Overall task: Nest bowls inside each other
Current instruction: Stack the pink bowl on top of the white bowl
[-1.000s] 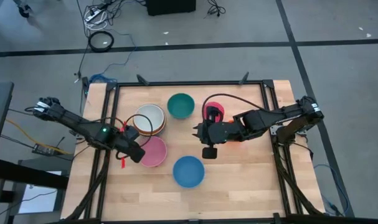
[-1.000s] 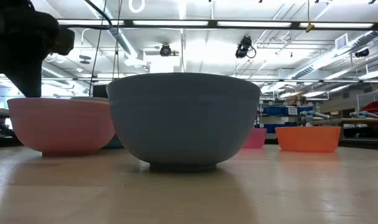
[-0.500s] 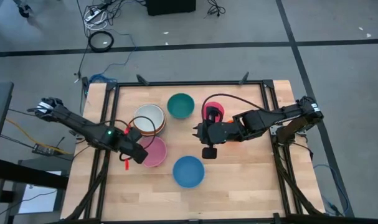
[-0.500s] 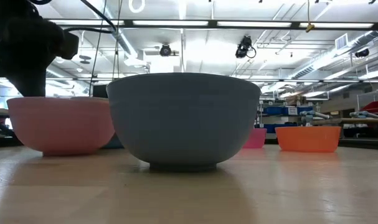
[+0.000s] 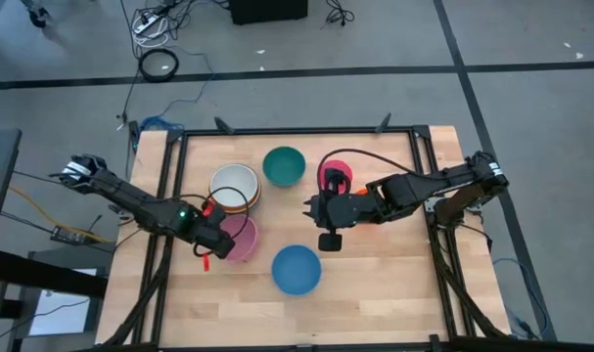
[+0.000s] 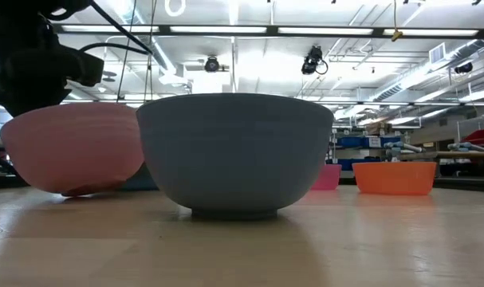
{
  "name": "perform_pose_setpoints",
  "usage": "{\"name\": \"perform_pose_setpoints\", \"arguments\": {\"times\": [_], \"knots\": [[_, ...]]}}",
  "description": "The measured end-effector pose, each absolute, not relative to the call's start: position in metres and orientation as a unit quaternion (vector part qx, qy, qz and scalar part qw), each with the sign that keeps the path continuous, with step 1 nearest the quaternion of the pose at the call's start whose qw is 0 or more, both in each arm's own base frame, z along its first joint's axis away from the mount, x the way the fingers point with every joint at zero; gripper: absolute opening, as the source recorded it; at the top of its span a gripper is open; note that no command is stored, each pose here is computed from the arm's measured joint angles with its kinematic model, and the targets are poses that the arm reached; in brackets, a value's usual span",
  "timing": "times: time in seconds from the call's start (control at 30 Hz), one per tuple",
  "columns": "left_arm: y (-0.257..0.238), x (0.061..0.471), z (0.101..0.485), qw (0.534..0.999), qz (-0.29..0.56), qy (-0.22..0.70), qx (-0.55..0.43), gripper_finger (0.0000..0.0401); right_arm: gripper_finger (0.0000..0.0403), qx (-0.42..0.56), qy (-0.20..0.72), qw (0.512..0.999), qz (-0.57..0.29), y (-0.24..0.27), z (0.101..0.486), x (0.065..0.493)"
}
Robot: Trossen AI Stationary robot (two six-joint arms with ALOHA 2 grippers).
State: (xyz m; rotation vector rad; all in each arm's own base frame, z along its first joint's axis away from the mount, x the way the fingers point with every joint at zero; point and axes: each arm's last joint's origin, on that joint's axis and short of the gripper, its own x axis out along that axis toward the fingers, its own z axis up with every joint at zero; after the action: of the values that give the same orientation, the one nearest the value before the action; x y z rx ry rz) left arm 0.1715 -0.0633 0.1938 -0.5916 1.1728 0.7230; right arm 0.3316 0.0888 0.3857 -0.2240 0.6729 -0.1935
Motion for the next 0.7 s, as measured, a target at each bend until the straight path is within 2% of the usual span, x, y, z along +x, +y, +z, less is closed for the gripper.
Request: {"name": "perform_pose_setpoints", "arguments": {"times": [0.57, 0.63, 0.7], "knots": [[-0.0641, 0.1743, 0.1944, 0.740, 0.324, 0.521, -0.275, 0.0095, 0.0086, -0.108, 0.327, 0.934, -0.095, 0.0889, 0.3861, 0.3319], [-0.0641, 0.1741, 0.1944, 0.739, 0.323, 0.523, -0.275, 0.0083, 0.0086, -0.108, 0.327, 0.934, -0.095, 0.0889, 0.3861, 0.3319], [-0.0641, 0.1739, 0.1943, 0.739, 0.323, 0.523, -0.275, 0.0052, 0.0086, -0.108, 0.327, 0.934, -0.095, 0.0890, 0.3861, 0.3318]]}}
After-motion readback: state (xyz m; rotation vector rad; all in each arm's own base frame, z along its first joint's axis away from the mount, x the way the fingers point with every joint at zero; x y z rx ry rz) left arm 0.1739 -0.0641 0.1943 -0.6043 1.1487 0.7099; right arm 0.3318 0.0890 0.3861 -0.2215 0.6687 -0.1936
